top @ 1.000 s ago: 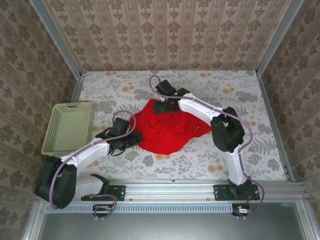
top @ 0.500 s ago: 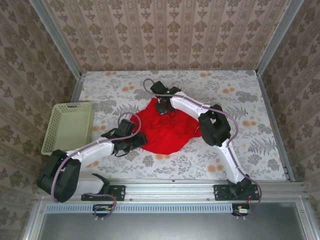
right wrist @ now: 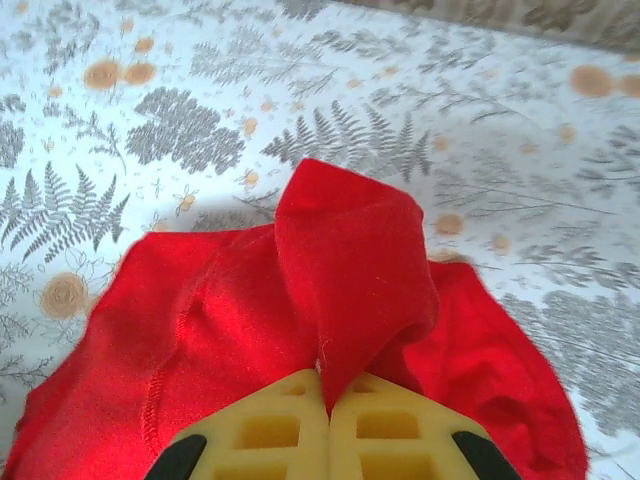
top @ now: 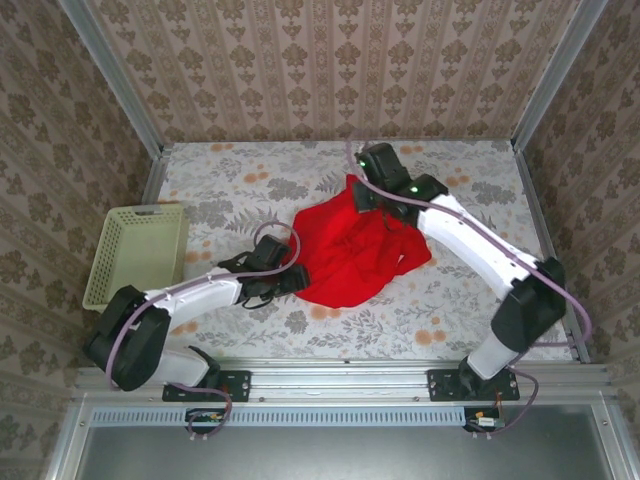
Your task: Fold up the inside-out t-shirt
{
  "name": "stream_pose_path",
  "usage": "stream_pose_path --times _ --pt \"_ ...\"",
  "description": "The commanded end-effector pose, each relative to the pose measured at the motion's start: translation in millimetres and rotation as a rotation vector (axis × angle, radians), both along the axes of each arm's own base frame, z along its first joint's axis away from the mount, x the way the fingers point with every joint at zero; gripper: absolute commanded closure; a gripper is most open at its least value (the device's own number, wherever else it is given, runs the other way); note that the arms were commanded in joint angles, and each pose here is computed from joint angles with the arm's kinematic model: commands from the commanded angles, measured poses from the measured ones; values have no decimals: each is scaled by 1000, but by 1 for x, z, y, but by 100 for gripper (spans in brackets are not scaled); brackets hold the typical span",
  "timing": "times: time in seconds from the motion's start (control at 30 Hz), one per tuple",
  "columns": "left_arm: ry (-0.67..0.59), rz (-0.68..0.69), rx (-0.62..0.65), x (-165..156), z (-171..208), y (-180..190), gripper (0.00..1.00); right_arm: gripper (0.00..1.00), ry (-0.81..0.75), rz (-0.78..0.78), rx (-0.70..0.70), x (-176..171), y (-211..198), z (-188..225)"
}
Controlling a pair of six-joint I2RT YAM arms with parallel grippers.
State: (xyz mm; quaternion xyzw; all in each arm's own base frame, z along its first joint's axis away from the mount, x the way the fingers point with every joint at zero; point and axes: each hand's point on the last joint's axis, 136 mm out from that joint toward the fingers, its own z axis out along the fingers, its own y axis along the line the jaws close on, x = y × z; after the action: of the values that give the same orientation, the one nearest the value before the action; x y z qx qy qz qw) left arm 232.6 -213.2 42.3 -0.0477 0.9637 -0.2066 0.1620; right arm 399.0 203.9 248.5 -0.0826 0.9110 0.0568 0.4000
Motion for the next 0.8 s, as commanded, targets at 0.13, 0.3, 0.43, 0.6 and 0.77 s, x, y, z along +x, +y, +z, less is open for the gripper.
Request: stream_pose_path --times 0.13,0.3,0.43,0.6,0.77 --pt "4 -41 7 11 -7 -19 30 100 -36 -190 34 -32 -68 -2" --pt "32 -118 -24 18 -17 -45 48 100 -13 -215 70 -45 -88 -8" --pt "0 -137 11 33 -7 -51 69 100 -20 -213 67 -50 -92 -1" --pt "-143 -161 108 72 58 -46 93 100 -95 -210 62 -50 -101 38" --pt "-468 -160 205 116 201 -28 100 100 -263 -208 74 -57 -115 119"
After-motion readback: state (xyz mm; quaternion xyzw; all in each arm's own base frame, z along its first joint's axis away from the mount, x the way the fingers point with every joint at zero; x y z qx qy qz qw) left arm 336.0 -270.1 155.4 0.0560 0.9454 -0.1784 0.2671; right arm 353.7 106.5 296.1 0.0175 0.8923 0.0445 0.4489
